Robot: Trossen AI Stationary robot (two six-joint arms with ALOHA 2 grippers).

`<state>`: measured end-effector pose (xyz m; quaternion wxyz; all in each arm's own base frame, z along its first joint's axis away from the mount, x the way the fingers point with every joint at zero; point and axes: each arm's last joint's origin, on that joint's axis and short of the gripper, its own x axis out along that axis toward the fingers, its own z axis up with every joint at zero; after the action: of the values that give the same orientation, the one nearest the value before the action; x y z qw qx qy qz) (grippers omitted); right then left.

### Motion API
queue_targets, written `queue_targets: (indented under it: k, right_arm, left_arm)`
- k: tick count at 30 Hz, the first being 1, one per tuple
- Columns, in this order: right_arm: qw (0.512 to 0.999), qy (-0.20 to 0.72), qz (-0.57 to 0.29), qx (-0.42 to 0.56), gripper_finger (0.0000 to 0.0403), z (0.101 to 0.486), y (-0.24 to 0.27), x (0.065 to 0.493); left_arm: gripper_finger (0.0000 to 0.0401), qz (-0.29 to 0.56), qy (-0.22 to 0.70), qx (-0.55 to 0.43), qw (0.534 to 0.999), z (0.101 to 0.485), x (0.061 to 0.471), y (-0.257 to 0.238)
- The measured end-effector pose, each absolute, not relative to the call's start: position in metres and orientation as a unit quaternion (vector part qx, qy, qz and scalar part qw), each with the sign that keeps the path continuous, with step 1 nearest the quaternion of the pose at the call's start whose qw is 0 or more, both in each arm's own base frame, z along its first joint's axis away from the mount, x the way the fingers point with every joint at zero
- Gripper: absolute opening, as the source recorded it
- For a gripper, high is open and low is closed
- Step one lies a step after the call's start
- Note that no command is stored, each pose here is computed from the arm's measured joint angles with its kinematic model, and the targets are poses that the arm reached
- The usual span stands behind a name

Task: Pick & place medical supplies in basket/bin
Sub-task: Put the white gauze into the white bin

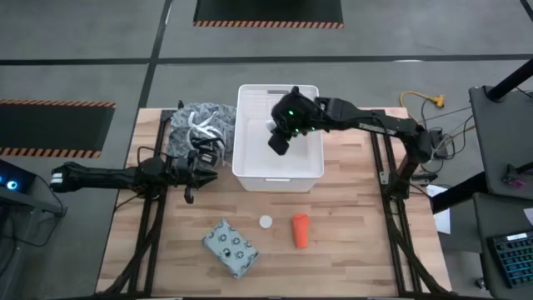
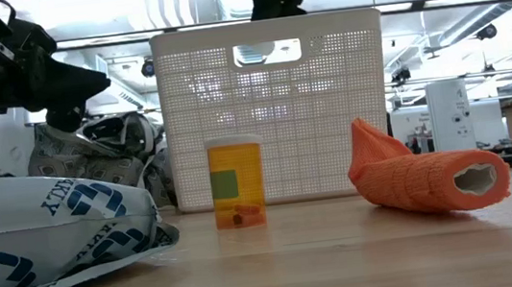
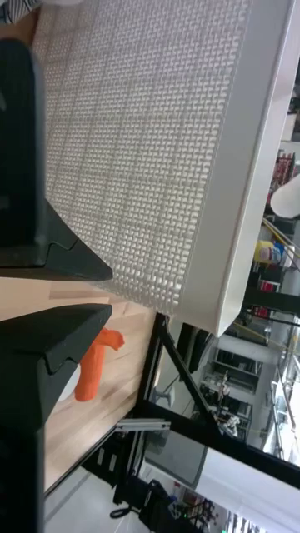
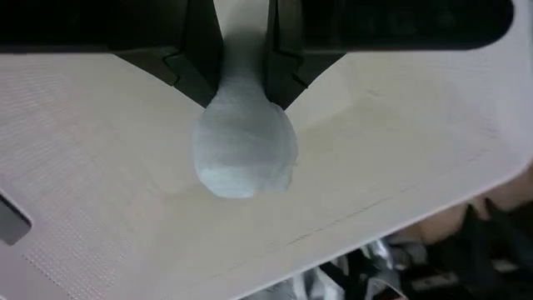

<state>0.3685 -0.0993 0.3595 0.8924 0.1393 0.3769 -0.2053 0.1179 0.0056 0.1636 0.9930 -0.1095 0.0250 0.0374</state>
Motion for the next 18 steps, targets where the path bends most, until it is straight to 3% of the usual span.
queue_targets:
  k: [5, 18]
  right_arm:
    - [0.867, 0.442, -0.202, 0.109, 0.0053, 0.354, -0.122, 0.384]
    - [0.794, 0.589, -0.112, 0.104, 0.0053, 0.281, -0.146, 0.43]
  left_arm:
    - [0.0038, 0.038, 0.025, -0.109, 0.993, 0.164, 0.118, 0.006]
    - [0.0038, 0.038, 0.025, -0.109, 0.993, 0.164, 0.118, 0.006]
